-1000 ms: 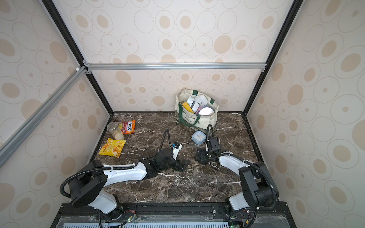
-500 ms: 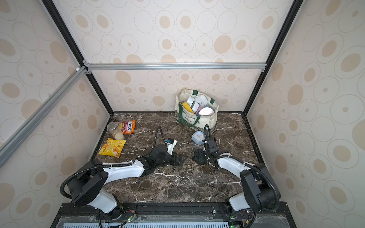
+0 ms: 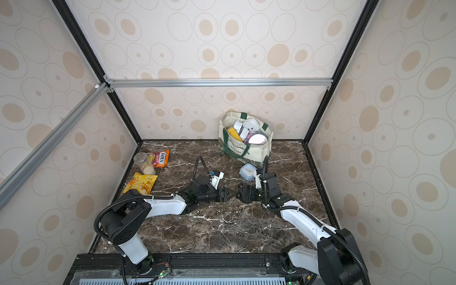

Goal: Put the alarm clock into the canvas bag
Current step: Pick up the alarm from the center of the board, then place the alarm at the canvas bag, then move the alarm to the center of the board.

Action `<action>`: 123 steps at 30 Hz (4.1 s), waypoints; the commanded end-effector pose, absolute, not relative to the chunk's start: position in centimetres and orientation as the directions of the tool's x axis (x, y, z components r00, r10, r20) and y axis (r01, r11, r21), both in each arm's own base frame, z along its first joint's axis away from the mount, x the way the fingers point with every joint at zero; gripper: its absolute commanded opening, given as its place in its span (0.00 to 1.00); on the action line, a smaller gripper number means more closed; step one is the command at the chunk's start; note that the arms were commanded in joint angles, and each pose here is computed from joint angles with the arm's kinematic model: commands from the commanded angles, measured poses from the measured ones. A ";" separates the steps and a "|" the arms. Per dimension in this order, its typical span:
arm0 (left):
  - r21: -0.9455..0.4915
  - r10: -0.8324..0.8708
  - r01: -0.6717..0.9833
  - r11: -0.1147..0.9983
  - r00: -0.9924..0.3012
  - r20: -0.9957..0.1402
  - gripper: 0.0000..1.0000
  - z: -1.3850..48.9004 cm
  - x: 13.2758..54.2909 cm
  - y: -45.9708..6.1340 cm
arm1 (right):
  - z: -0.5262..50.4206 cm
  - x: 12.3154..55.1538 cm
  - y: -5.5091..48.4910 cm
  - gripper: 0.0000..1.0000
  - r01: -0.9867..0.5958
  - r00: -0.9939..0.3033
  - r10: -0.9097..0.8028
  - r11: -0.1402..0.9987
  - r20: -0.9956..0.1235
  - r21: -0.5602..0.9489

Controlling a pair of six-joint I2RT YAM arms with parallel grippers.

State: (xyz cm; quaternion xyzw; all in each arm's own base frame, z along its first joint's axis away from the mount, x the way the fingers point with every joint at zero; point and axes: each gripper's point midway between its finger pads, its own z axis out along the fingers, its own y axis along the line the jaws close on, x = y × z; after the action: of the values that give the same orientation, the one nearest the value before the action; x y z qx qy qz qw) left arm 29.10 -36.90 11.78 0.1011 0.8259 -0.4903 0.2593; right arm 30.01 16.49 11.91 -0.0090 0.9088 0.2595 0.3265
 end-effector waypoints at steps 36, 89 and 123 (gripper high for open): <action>-0.658 -0.367 0.513 0.551 -0.559 -0.743 0.00 26.5 36.9 -36.1 | 20.5 29.5 14.2 1.00 -0.269 -0.513 0.202 0.885 -0.834 0.380; -0.480 -0.466 0.596 0.644 -0.191 -0.864 0.99 40.6 40.5 -26.3 | 7.7 42.4 12.3 1.00 0.143 -0.709 0.224 0.974 -0.669 0.175; -0.424 -0.285 0.466 0.777 -0.340 -0.896 0.98 28.7 31.0 -19.5 | 7.4 40.1 26.2 1.00 -0.411 -0.738 0.020 0.780 -0.674 0.473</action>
State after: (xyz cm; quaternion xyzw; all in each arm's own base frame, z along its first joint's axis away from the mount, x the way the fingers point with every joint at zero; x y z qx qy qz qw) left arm 30.34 -19.31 29.06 0.0446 0.7335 -0.3505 0.5806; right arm 40.58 26.12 5.07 -0.0938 0.8986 0.2889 0.3167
